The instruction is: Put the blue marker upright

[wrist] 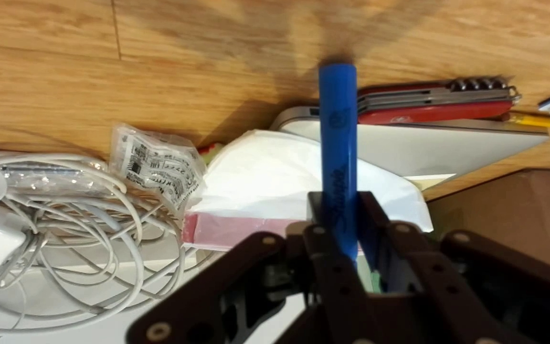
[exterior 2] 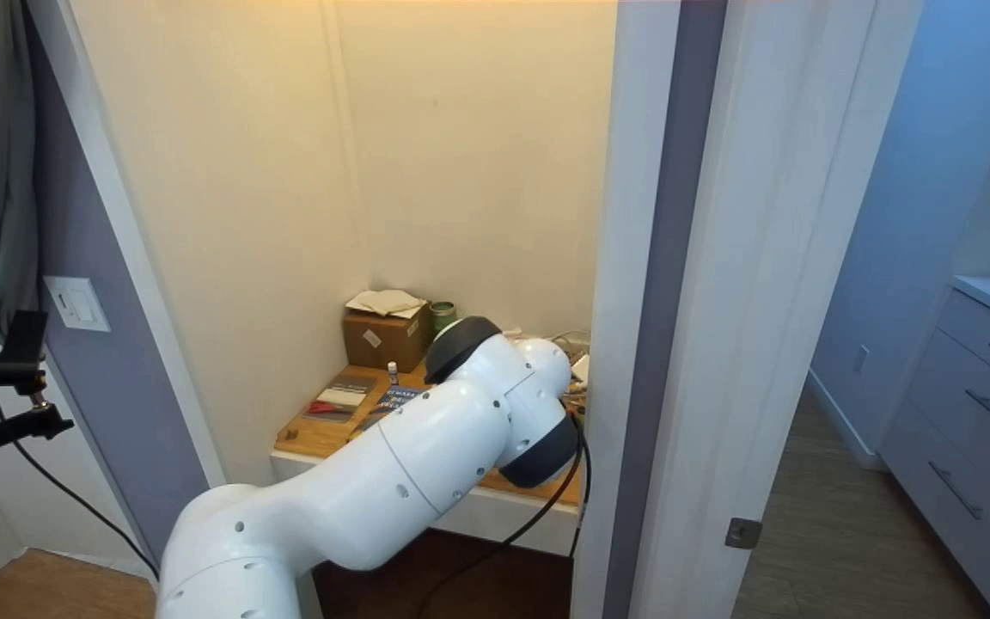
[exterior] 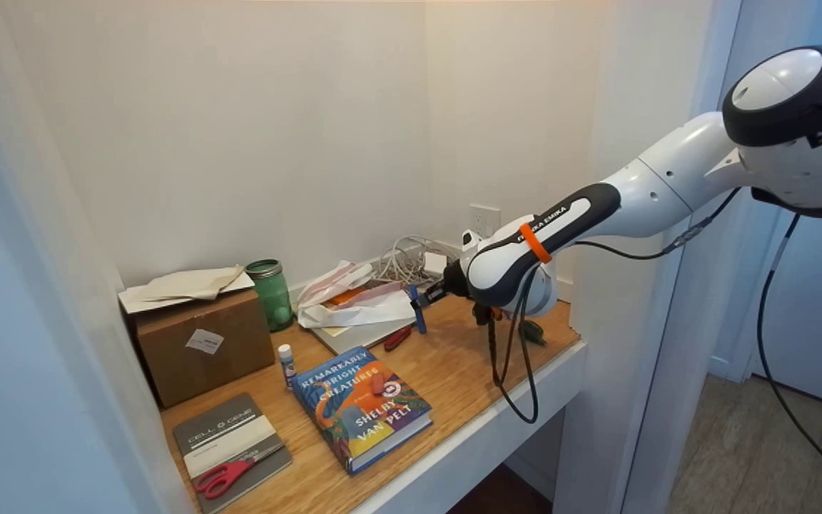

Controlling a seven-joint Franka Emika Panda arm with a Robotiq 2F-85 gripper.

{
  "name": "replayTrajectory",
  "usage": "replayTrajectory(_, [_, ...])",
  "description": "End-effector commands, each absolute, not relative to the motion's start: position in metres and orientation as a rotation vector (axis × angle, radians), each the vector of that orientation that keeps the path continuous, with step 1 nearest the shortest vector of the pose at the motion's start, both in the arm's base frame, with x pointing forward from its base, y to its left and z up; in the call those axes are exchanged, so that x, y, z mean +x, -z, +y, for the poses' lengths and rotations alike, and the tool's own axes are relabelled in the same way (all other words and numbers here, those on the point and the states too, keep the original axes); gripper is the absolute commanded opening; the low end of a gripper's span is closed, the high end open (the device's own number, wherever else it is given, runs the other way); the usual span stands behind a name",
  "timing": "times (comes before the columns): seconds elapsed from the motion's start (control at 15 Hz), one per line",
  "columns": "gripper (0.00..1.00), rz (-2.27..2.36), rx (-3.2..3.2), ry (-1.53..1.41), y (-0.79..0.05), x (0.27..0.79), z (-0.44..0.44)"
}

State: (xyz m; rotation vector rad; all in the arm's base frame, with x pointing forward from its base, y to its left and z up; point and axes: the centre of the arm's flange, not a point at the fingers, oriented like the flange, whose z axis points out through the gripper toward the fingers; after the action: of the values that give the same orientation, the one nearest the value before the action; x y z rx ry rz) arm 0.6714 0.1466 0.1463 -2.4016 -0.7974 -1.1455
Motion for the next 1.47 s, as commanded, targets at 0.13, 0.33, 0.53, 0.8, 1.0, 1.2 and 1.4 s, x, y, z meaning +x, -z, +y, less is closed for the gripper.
replayTrajectory(0.13, [0.05, -0.753, -2.364, 1.21, -0.126, 0.666, 0.141])
replayTrajectory(0.33, [0.05, -0.722, -2.354, 1.229, -0.121, 0.664, 0.139])
replayTrajectory(0.53, [0.05, -0.72, -2.362, 1.246, -0.12, 0.662, 0.137])
replayTrajectory(0.8, [0.05, -0.722, -2.367, 1.258, -0.119, 0.66, 0.138])
replayTrajectory(1.0, [0.05, -0.696, -2.367, 1.301, -0.113, 0.658, 0.137])
replayTrajectory(1.2, [0.05, -0.661, -2.356, 1.352, -0.108, 0.655, 0.136])
replayTrajectory(1.4, [0.05, -0.625, -2.341, 1.395, -0.106, 0.653, 0.136])
